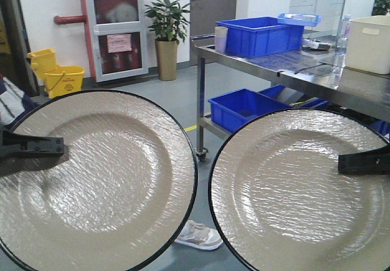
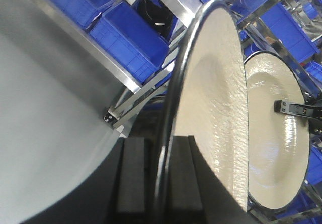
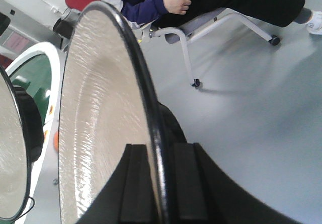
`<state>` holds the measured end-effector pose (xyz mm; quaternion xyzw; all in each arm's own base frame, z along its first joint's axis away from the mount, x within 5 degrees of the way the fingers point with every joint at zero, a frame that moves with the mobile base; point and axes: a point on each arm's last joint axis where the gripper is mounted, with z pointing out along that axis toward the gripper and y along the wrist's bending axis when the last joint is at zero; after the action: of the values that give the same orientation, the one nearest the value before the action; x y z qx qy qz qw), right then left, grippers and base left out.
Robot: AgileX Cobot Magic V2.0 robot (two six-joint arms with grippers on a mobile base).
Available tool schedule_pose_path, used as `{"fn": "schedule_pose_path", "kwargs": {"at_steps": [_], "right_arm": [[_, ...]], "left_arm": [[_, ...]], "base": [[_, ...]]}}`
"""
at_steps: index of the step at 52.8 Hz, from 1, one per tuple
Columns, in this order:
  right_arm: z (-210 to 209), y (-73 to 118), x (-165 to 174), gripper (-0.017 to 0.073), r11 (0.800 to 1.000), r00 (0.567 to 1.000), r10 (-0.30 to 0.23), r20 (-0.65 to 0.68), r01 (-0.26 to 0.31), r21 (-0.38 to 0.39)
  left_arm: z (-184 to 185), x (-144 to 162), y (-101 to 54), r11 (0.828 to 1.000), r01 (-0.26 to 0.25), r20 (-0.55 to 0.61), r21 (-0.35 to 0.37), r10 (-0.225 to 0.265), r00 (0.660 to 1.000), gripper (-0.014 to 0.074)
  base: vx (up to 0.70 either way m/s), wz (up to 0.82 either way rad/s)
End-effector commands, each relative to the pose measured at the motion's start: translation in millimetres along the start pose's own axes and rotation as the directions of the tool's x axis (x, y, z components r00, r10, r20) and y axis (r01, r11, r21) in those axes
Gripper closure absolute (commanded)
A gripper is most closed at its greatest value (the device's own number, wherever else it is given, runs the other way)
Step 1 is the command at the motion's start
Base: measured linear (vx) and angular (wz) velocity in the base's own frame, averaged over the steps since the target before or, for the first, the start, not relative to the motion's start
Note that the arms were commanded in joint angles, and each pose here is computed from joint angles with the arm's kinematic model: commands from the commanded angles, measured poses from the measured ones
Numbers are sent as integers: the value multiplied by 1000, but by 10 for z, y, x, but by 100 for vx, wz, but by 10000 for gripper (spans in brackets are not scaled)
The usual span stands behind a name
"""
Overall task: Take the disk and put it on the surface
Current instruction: 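Hold both plates raised while the base drives to the steel table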
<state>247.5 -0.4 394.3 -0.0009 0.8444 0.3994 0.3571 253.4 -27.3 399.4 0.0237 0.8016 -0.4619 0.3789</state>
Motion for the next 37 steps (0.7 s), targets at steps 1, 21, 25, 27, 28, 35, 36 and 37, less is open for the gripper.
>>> {"fn": "schedule_pose_path", "kwargs": {"at_steps": [1, 21, 25, 27, 28, 35, 36, 37], "right_arm": [[-111, 227, -94, 568, 995, 994, 9, 105, 2, -99], [-111, 228, -93, 568, 995, 994, 9, 104, 2, -100], [-111, 228, -93, 568, 995, 994, 9, 104, 2, -100], [-111, 228, -93, 568, 995, 994, 9, 104, 2, -100], [-111, 228, -93, 568, 995, 994, 9, 104, 2, -100], [-111, 228, -93, 568, 995, 994, 9, 104, 2, -100], [-111, 228, -93, 568, 995, 994, 9, 104, 2, -100], [-111, 228, -93, 568, 995, 994, 9, 104, 2, -100]], "left_arm": [[-95, -105, -274, 993, 14, 104, 121, -27, 994, 598], [-95, -104, -274, 992, 14, 103, 121, -26, 994, 598], [-95, -104, -274, 992, 14, 103, 121, -26, 994, 598], [-95, -104, -274, 992, 14, 103, 121, -26, 994, 598], [-95, -104, -274, 992, 14, 103, 121, -26, 994, 598], [-95, -104, -274, 992, 14, 103, 121, -26, 994, 598], [-95, -104, -274, 992, 14, 103, 121, -26, 994, 598], [-95, -104, -274, 992, 14, 103, 121, -26, 994, 598]], "base": [[29, -18], [35, -3], [42, 6], [43, 5], [43, 4], [45, 4], [46, 1], [46, 1]]}}
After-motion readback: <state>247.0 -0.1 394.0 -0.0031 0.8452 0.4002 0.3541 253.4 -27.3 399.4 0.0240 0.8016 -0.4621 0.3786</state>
